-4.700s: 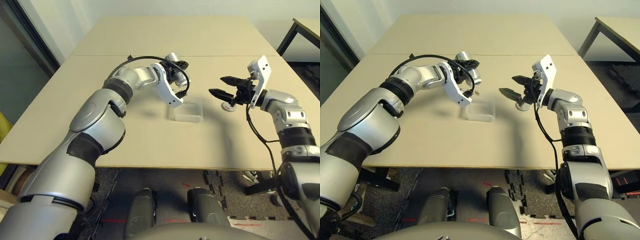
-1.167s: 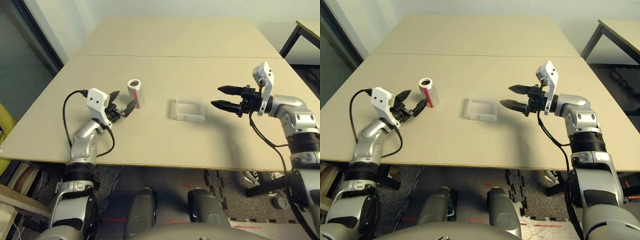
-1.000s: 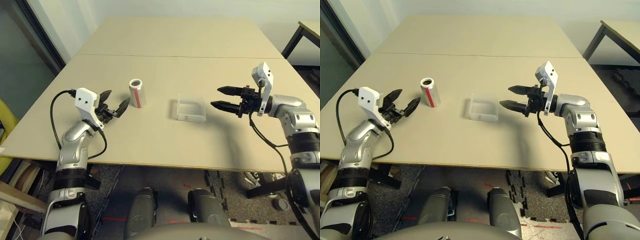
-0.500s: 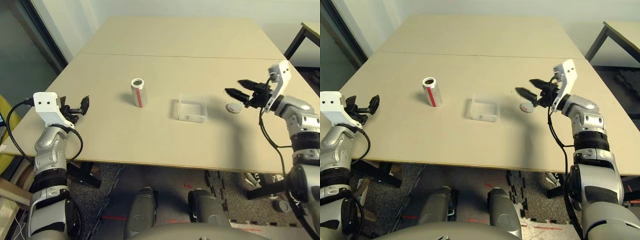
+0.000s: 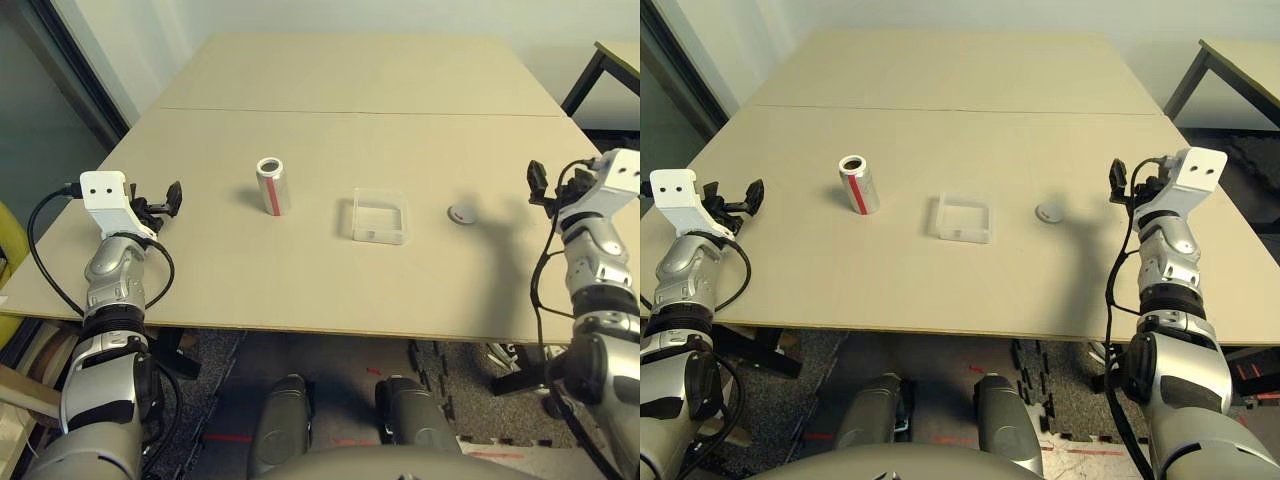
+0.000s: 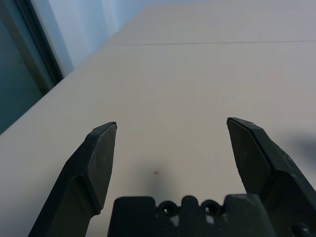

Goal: Pour the medicine from the bottle into the box.

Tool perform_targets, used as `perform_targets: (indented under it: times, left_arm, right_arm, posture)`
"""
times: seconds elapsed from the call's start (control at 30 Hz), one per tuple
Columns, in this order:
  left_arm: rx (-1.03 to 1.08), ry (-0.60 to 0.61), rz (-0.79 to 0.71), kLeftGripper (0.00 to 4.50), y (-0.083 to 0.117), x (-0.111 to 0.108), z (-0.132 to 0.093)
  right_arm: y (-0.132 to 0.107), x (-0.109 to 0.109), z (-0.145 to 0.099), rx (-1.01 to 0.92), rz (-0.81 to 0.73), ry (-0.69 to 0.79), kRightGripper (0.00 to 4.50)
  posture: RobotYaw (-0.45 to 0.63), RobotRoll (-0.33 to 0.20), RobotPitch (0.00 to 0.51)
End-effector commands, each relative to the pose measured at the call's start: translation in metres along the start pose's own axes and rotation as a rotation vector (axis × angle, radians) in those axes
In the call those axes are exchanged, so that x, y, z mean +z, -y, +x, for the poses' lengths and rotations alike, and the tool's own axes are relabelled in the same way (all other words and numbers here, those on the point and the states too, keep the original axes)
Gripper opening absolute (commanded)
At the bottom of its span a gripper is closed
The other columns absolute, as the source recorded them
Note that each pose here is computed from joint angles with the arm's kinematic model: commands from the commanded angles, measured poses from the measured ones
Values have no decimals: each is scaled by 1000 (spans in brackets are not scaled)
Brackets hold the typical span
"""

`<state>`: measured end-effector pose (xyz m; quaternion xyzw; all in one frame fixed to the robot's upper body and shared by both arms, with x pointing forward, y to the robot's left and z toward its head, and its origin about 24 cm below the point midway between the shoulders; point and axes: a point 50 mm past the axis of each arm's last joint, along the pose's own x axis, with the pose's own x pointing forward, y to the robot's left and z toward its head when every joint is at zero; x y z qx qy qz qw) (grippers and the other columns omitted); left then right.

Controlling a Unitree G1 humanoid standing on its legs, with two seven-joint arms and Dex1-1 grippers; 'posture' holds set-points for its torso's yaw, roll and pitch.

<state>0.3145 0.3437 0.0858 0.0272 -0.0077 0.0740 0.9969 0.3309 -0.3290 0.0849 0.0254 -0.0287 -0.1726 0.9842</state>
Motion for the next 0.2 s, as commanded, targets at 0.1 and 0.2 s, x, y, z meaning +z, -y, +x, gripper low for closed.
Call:
perform_targets:
  times: [0.1, 0.2]
  left_arm:
    - [-12, -21, -8, 4484, -1, -6, -1]
    - [-27, -12, -21, 4484, 2, -5, 1]
  right_arm:
    - [-1, -8, 0, -54, 43, -19, 4500]
    - [-3, -12, -1, -46, 50, -31, 4500]
  posture:
    - [-9, 0, 41]
    - [-8, 0, 42]
